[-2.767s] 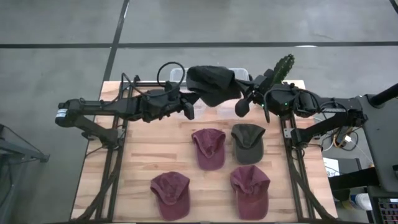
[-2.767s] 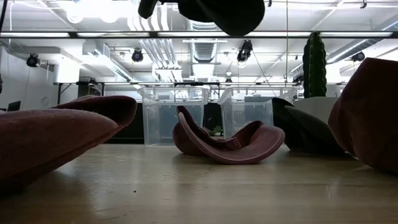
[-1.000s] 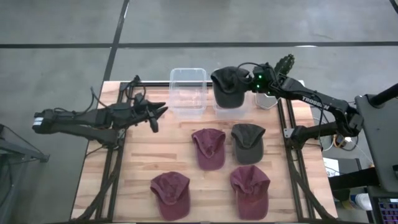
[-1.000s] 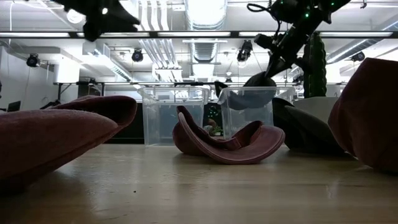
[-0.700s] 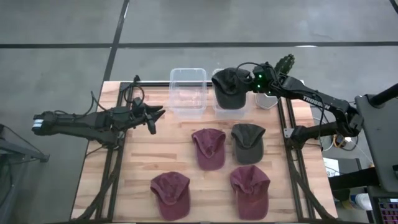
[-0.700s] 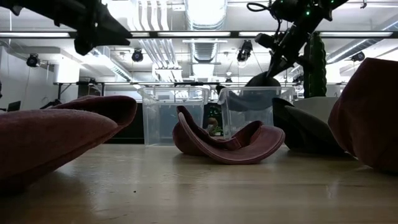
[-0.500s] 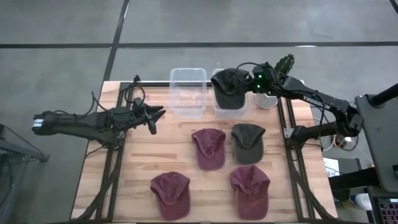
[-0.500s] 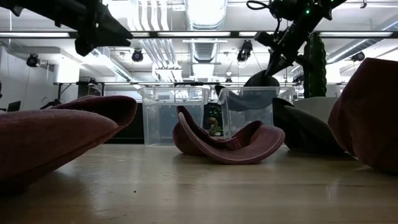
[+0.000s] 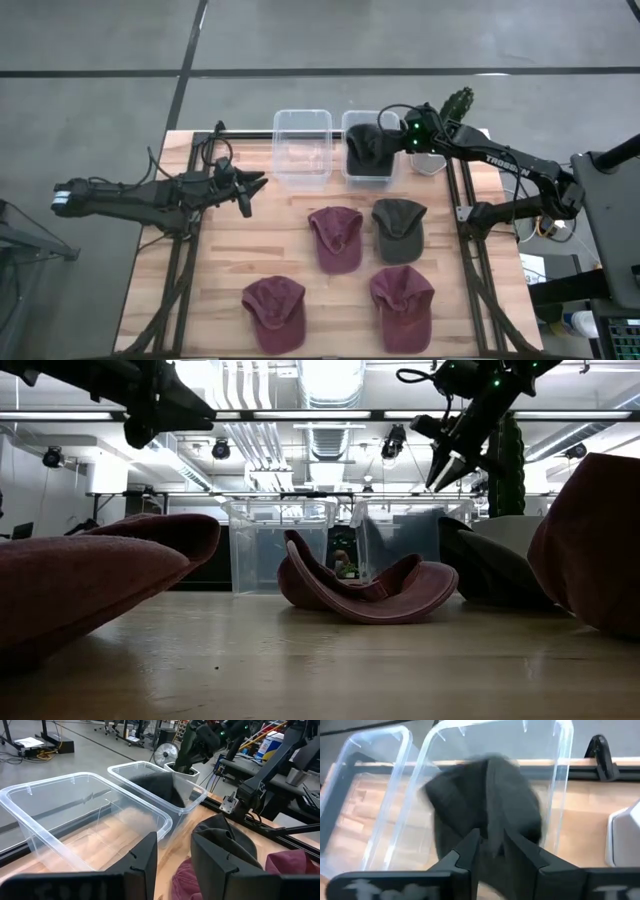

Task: Pick & Place hat
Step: Put the left black cap into the right transparent bin, then put the black cap into the right transparent bin

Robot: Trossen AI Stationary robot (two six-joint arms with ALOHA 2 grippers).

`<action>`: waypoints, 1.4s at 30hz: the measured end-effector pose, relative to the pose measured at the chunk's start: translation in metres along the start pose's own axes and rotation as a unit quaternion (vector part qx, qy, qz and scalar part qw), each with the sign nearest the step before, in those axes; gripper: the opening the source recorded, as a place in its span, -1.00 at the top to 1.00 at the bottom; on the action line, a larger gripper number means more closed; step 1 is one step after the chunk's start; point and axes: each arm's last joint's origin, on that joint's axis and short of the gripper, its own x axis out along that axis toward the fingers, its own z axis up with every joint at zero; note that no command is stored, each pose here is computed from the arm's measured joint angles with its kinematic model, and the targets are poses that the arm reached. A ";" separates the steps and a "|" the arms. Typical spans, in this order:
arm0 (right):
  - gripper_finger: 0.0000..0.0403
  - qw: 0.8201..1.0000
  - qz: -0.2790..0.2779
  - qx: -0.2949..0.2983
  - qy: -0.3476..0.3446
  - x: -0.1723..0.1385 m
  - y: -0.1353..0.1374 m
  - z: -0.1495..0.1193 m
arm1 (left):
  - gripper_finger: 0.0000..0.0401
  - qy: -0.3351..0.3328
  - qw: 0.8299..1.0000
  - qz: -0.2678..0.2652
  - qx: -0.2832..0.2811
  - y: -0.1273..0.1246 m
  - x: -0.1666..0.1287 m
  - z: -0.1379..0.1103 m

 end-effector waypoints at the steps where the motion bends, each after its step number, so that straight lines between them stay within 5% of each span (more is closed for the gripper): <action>1: 0.56 1.000 -0.003 -0.001 0.003 0.000 -0.001 -0.001 | 0.45 0.000 1.000 -0.001 0.000 0.000 0.000 0.000; 11: 0.50 0.998 0.029 -0.059 0.014 -0.013 0.009 0.004 | 0.45 0.002 1.000 -0.002 0.001 0.000 0.001 0.000; 17: 0.58 0.980 0.064 -0.140 0.127 -0.045 0.026 -0.010 | 0.45 0.010 1.000 -0.014 0.003 -0.001 0.001 -0.001; 29: 0.71 0.905 -0.111 -0.207 0.354 -0.114 0.022 -0.084 | 0.45 0.027 1.000 -0.007 -0.009 0.002 0.004 -0.014; 42: 0.33 0.896 -0.163 -0.189 0.367 -0.109 -0.001 -0.126 | 0.45 0.030 0.999 -0.007 -0.026 0.002 0.006 -0.017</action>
